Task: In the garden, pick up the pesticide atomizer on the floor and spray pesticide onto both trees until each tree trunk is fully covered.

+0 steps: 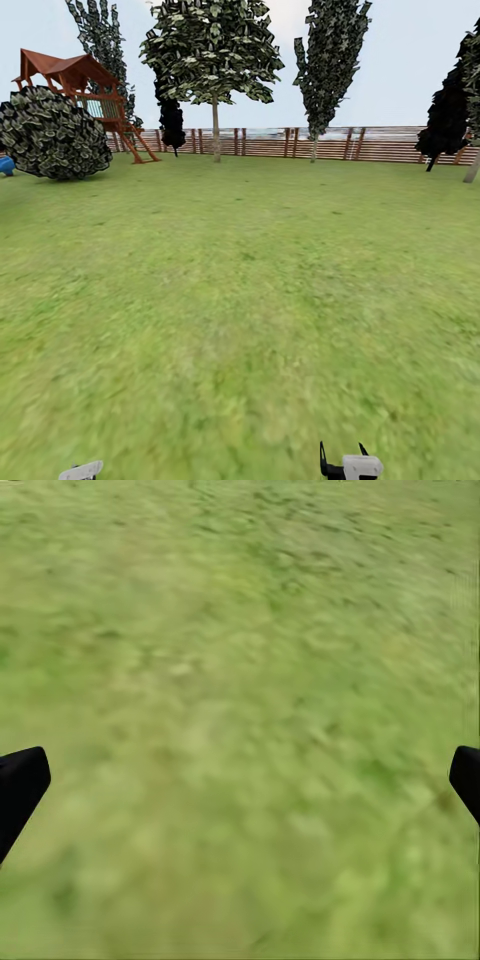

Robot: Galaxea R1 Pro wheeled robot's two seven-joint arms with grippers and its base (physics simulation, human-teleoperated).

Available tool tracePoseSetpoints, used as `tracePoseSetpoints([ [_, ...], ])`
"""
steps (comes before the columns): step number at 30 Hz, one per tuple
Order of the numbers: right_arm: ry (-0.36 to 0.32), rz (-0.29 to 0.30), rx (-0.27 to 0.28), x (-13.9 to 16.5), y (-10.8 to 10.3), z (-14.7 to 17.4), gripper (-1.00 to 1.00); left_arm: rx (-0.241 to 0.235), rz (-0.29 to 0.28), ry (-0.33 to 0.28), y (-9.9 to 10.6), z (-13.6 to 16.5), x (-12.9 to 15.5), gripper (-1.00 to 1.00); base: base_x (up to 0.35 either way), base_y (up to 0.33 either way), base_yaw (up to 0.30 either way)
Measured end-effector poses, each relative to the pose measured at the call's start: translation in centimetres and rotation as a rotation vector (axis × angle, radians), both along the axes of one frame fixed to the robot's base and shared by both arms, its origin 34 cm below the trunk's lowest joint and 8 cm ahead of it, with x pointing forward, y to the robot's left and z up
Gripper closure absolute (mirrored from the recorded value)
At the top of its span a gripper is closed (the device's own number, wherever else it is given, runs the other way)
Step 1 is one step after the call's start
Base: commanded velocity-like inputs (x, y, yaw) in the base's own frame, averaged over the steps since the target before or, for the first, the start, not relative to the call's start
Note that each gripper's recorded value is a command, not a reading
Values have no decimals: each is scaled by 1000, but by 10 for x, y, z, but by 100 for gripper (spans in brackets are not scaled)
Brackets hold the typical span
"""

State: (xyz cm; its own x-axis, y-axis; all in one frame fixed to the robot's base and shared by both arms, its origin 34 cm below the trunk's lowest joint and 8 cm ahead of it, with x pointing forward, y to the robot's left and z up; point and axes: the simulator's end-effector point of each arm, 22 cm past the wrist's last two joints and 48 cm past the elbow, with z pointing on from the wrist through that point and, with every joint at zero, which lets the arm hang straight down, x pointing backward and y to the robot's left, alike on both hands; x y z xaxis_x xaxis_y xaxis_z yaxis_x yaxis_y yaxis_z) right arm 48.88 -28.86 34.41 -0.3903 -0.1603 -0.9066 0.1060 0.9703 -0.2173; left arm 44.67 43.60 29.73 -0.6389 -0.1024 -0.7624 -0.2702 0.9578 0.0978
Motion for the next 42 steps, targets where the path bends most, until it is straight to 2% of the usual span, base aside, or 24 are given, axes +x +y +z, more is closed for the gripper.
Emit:
tracePoseSetpoints([
  [42, 1, 0, 0, 0, 0, 0, -100, 3, 2, 1, 3, 1, 0, 100, 339, 0, 0],
])
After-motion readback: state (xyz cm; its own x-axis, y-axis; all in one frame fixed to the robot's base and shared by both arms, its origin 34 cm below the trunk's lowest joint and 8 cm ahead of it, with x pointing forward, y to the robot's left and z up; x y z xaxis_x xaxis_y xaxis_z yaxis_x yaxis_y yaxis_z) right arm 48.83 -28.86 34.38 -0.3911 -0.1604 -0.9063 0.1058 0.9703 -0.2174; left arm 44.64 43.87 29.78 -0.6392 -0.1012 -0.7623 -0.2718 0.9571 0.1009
